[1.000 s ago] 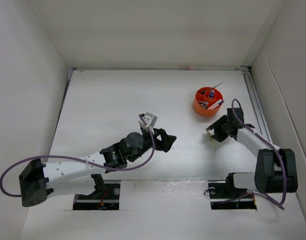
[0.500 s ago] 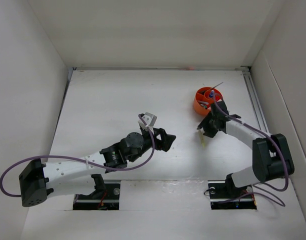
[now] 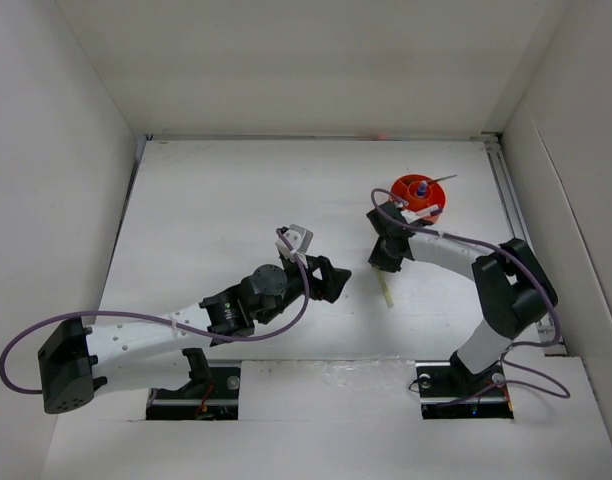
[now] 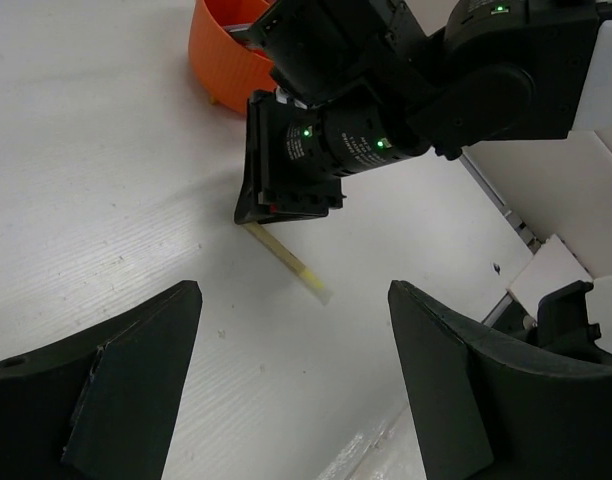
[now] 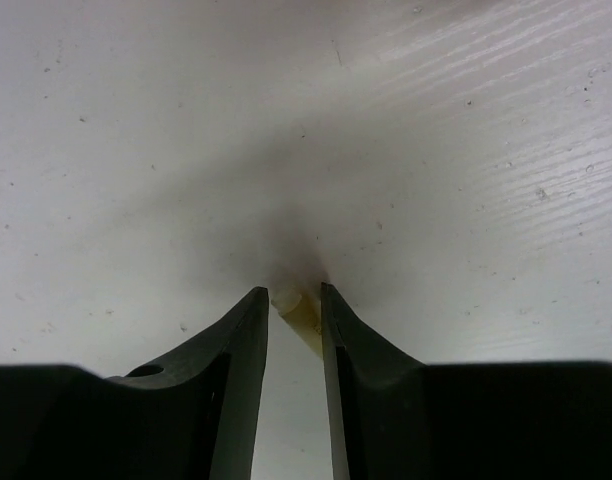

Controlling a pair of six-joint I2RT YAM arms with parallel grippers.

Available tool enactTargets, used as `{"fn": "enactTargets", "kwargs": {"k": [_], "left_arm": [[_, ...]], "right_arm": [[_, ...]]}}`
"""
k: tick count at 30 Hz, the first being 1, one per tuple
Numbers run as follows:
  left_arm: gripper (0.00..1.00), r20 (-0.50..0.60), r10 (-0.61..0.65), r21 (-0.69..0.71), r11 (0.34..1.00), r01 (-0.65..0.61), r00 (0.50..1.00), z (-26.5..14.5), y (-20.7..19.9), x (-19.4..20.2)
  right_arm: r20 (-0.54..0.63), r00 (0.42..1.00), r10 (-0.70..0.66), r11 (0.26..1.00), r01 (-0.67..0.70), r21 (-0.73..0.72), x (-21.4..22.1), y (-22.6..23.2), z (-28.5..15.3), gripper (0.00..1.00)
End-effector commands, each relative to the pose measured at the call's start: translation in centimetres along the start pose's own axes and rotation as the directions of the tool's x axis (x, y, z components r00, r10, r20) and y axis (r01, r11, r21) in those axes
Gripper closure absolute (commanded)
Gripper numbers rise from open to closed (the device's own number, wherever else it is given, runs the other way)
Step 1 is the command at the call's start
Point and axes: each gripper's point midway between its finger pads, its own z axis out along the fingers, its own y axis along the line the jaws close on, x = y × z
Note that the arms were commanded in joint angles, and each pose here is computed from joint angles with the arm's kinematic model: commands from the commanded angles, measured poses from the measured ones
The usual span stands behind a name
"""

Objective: Sort the stationery into containers
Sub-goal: Move the pen to the center of the board, then pick up the pen from the center of the board.

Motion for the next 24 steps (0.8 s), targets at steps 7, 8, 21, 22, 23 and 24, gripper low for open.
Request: {"fn": "enactTargets", "kwargs": {"k": [7, 8, 21, 22, 23, 24], "left_arm": [[0.28, 0.071, -0.019, 0.012, 1.0, 0.019, 0.997, -0.8, -0.3, -2.2], [0.28, 0.071, -0.01, 0.012, 1.0, 0.01, 0.997, -0.8, -0.3, -2.2], [0.28, 0.064, -0.007, 0.006, 1.0, 0.006, 0.998, -0.6, -0.2, -2.0], [0.28, 0.07, -0.007, -0.005, 1.0, 0.007, 0.998, -0.6, 0.0, -2.1], [0.28, 0.07, -0.007, -0.005, 1.0, 0.007, 0.998, -0.6, 0.0, -2.1], [0.28, 0.07, -0.007, -0.005, 1.0, 0.007, 0.998, -0.6, 0.0, -2.1]], "right_arm": [[0.024, 0.995, -0.1, 0.988, 0.097, 0.119, 1.2, 0.7, 0.3, 0.64], [0.025, 0.993, -0.113, 0.986, 0.109, 0.128, 1.4, 0.6, 0.2, 0.64], [0.008, 0.993, -0.118, 0.99, 0.117, 0.079, 2.6, 1.4, -0.7, 0.51], [0.007, 0.994, -0.114, 0.992, 0.113, 0.064, 2.6, 1.7, -0.7, 0.51], [-0.005, 0.991, -0.13, 0.99, 0.13, 0.053, 3.1, 1.7, -1.0, 0.51], [0.0, 0.992, -0.128, 0.991, 0.128, 0.046, 3.0, 1.9, -1.0, 0.51]]}}
